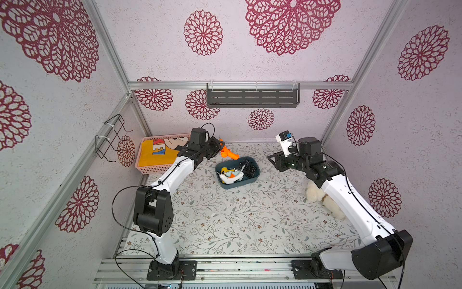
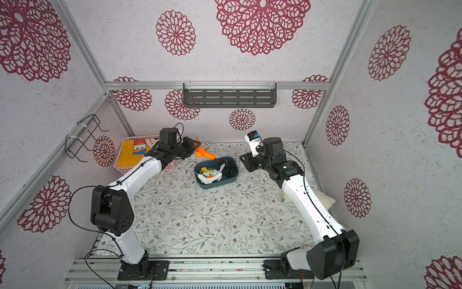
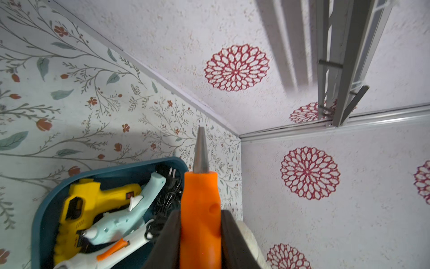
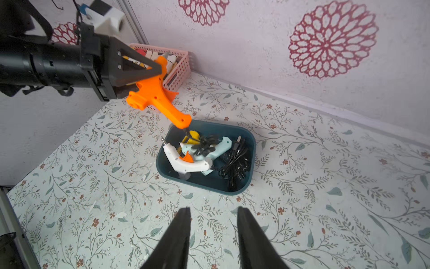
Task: Put the hot melt glue gun into the storage box
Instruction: Place the hot melt adhesive gun in the storage box.
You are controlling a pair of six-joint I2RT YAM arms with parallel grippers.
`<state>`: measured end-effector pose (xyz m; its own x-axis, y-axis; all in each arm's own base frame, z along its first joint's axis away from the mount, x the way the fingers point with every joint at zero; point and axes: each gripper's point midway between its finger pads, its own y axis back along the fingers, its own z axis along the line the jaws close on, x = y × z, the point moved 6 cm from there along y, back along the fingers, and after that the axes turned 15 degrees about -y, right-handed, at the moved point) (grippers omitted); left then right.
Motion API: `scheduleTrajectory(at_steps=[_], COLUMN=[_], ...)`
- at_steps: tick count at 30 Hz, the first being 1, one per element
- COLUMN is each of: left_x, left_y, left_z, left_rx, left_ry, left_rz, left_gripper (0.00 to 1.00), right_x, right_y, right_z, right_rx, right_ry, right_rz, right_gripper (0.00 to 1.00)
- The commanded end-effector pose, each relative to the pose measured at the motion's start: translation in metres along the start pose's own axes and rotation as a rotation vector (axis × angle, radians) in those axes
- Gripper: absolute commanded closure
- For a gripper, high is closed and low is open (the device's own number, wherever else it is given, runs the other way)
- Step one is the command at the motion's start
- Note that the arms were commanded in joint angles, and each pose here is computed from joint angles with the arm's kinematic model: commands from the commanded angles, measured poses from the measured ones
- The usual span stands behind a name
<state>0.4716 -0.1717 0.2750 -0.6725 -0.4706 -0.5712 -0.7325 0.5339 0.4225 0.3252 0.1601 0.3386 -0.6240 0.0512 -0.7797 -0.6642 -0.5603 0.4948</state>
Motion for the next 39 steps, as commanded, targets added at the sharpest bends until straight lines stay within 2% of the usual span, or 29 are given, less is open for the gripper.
scheduleTrajectory(at_steps=[1,6,14,15,17,29,39], left_x=[-0.014,0.006,0.035,0.045,0.05,0.067,0.087], left_y=[-0.012,-0.037,-0.052,-0.063,-0.066,-0.06,-0.062], left_z=[-0.002,0.016,0.02,0.034,0.038,0.074,0.094], left_rx=[0.038,0.027,0.007,-0.022,-0.038,-0.234,-0.295], left_ry=[0.094,0.187,0.204,0.214,0.216,0.097,0.066], left_rz=[-0.098,-0.064,0.0,0.022,0.036,0.106,0.173], left_gripper=[0.94,0.94,0.94,0.94,0.94,0.93,0.88], right_x=[-0.009,-0.007,-0.004,-0.004,-0.004,-0.002,0.002], right_y=[0.01,0.005,-0.001,-0.002,-0.003,-0.012,-0.018], right_z=[0.003,0.0,-0.001,-0.002,-0.002,-0.002,-0.004], right_rx=[0.016,0.021,0.012,0.011,0.008,-0.006,-0.011], right_ry=[-0.006,-0.013,-0.022,-0.023,-0.026,-0.039,-0.043], right_rz=[-0.049,-0.041,-0.031,-0.028,-0.027,-0.009,0.009], right_gripper=[0.61,0.62,0.62,0.62,0.62,0.63,0.63])
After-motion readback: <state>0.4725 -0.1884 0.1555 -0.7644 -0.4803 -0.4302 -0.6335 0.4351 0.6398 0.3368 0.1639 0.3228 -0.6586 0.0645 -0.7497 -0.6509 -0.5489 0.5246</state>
